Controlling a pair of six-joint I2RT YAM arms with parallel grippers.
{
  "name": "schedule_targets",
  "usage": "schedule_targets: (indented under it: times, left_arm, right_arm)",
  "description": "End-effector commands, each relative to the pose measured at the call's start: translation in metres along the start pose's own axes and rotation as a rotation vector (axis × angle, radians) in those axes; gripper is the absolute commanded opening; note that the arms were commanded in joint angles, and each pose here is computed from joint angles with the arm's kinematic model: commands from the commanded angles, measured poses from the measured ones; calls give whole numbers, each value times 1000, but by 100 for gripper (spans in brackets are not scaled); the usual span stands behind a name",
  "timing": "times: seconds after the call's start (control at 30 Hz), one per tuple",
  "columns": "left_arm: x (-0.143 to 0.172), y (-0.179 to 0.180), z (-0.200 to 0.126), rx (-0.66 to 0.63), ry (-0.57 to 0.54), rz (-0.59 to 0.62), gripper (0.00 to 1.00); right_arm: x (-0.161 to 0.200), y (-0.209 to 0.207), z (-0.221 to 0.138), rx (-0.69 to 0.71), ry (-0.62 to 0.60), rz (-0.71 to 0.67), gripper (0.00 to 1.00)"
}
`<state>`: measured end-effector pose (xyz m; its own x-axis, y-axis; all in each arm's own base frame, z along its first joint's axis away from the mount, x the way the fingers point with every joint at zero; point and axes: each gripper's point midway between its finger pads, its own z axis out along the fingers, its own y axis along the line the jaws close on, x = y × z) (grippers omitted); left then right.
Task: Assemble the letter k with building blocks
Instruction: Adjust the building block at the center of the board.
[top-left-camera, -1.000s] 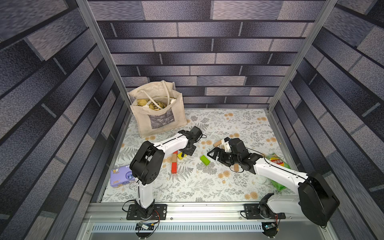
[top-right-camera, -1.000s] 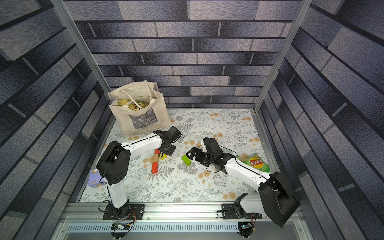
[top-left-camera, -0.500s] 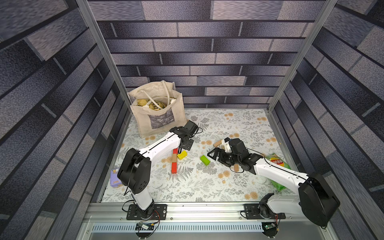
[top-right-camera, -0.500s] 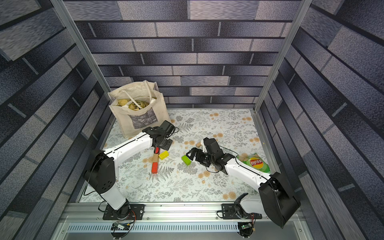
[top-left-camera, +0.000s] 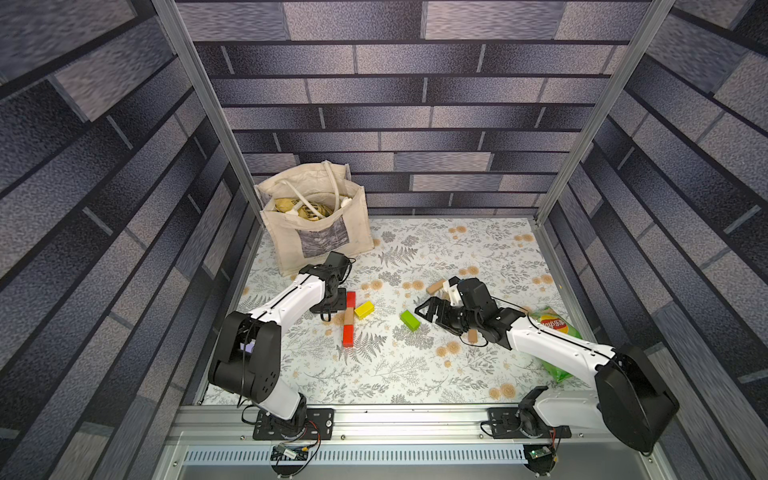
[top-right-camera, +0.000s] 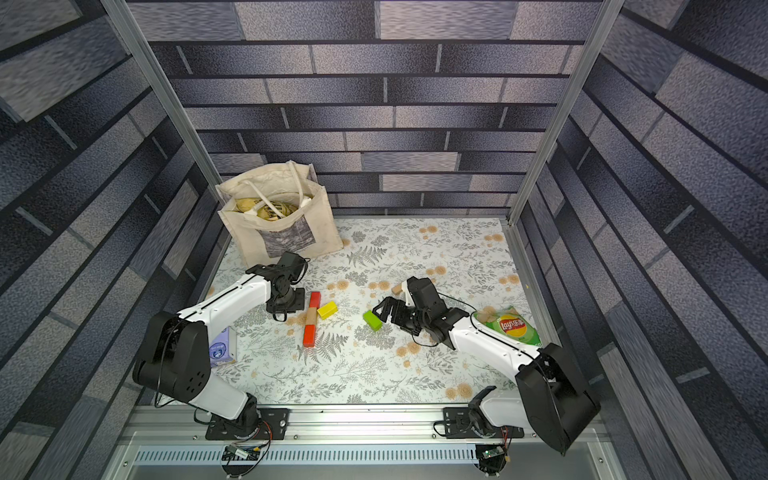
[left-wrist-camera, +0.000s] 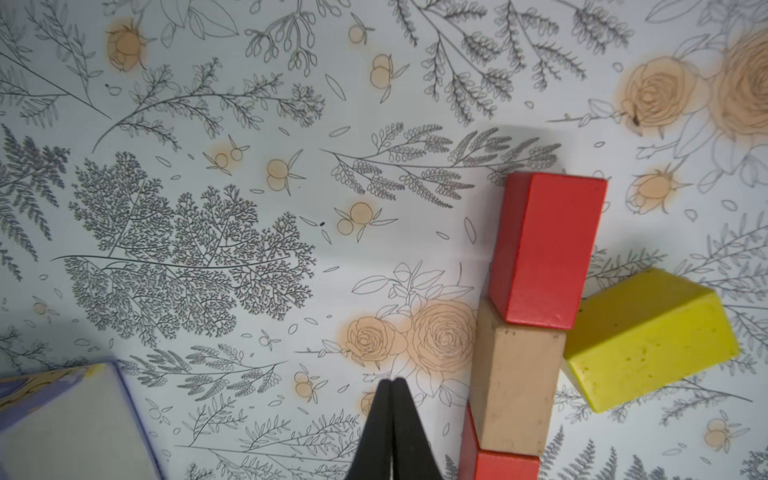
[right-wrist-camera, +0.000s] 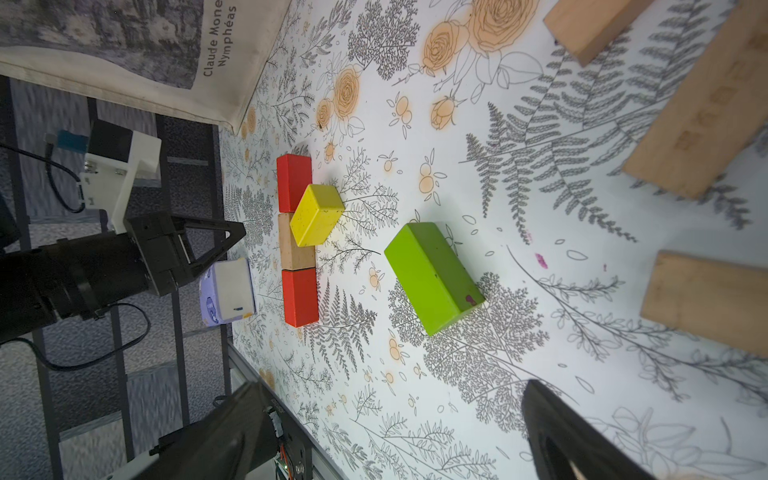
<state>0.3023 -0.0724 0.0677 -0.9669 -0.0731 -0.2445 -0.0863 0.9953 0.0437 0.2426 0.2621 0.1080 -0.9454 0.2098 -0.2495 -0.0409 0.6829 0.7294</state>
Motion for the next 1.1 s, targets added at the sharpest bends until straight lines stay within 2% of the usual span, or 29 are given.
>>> schedule_targets:
  times: [0.0,0.1,0.43,1.07]
  left_arm:
    - [7,-12,10,63,30,-26,7]
    - [7,-20,15,104,34,-9,7]
    - [1,-26,26,117,34,58,8]
    - [-2,-35,28,159,27,67,8]
  right_arm:
    - [5,0,2,-3,16,-14,100]
    - [6,-1,1,-2,13,-13,100]
    - [5,-1,-1,4,11,-14,100]
    - [4,-1,0,9,13,-12,100]
